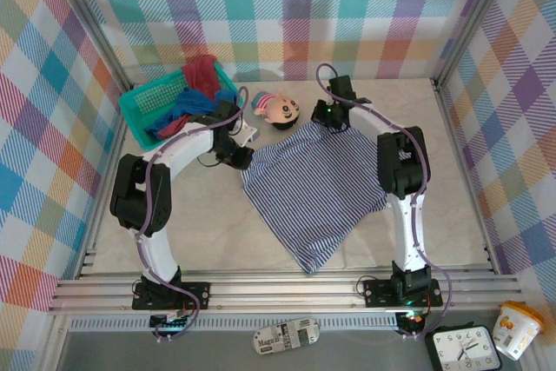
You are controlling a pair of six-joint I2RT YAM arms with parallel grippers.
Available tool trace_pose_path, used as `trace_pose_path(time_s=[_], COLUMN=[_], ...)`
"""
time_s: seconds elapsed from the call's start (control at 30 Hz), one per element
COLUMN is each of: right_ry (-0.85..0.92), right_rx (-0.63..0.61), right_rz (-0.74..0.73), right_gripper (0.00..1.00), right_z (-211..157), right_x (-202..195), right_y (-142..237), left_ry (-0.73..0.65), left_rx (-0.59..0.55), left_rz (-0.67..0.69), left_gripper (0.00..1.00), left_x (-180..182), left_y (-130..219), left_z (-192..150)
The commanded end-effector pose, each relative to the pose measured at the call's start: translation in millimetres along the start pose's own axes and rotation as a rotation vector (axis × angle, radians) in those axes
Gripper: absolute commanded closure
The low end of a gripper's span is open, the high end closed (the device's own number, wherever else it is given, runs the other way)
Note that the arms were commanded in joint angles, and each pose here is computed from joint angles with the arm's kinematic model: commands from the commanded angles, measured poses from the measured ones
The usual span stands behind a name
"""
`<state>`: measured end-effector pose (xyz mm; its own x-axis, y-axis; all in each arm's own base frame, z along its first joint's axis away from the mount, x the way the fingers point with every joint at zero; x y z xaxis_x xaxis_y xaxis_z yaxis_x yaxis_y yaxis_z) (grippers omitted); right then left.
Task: Fold and stack the tank tops
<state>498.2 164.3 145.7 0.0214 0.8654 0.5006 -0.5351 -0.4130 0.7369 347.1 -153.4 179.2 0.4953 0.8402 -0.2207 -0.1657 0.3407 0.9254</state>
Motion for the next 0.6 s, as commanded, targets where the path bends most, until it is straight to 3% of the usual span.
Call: trace_pose_path(time_s=[0.0,0.3,0.57], right_ry=[-0.037,-0.108,-0.142], right_rx=[-0.093,-0.122,-0.119], right_rz=[0.093,0.134,0.171], right_gripper=[1.0,1.0,1.0], right_z=[13,-2,-21], right_x=[4,-22,-36], right_y=[22,41,53], left_ry=[-0.011,-0.097,-0.16], left_rx=[-0.009,0.013,0.079], left_rz=[-0.026,-0.014,-0.025], left_gripper=[0.94,0.94,0.94], left_x=[-18,-52,-79], left_y=[16,14,-7], left_z=[-9,-24,-43])
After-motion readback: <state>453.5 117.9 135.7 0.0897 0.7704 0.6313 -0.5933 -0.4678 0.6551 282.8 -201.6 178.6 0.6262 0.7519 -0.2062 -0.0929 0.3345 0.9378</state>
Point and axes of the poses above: each hand's point on the last joint's axis, 136 mm out from that joint toward the fingers, its own y axis back along the fingers, its own x axis along the line the jaws close on, z = x × y, the point moved 10 cm from there along y, back along the fingers, and after that the axes turned 2 degrees about y, right-handed, at the moved point
